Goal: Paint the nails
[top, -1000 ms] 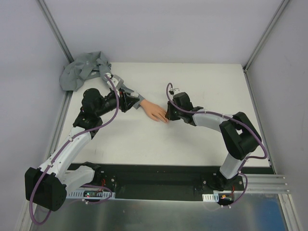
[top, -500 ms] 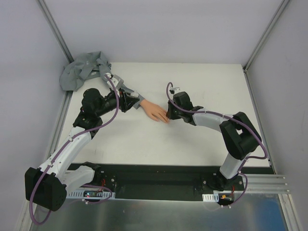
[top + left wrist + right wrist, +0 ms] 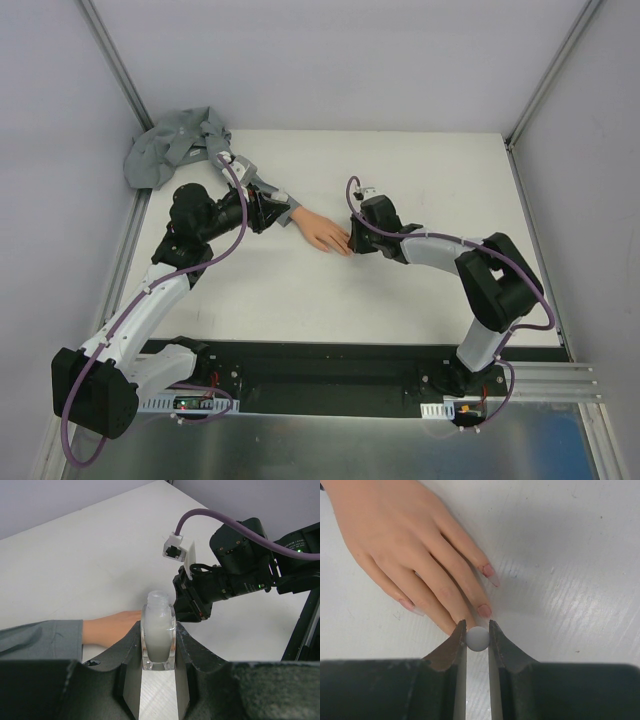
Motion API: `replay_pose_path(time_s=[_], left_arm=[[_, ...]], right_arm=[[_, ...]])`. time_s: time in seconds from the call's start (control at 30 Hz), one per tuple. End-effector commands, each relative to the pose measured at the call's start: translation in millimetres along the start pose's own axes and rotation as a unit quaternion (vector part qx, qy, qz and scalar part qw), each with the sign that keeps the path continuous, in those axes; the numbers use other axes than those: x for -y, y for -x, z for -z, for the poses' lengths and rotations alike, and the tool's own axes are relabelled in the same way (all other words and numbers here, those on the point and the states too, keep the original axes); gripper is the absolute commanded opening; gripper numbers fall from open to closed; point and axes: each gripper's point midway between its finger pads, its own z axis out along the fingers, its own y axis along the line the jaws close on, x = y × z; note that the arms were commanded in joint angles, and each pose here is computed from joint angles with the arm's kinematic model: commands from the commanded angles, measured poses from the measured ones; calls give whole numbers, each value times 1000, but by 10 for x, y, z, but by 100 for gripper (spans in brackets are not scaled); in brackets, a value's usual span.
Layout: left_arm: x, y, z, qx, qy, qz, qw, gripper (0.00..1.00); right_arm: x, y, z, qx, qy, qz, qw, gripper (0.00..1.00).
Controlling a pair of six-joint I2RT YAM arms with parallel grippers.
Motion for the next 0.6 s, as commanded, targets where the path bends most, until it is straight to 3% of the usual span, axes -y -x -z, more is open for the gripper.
replay_pose_path(time_s=[0.0, 0.57], left_arm=[[86, 127, 7, 20, -20, -15, 999, 0], [95, 142, 13, 22, -21, -16, 999, 0]], right_arm=[[-37, 105, 88, 20, 4, 2, 1000, 0], [-135, 290, 6, 33, 17, 4, 999, 0]])
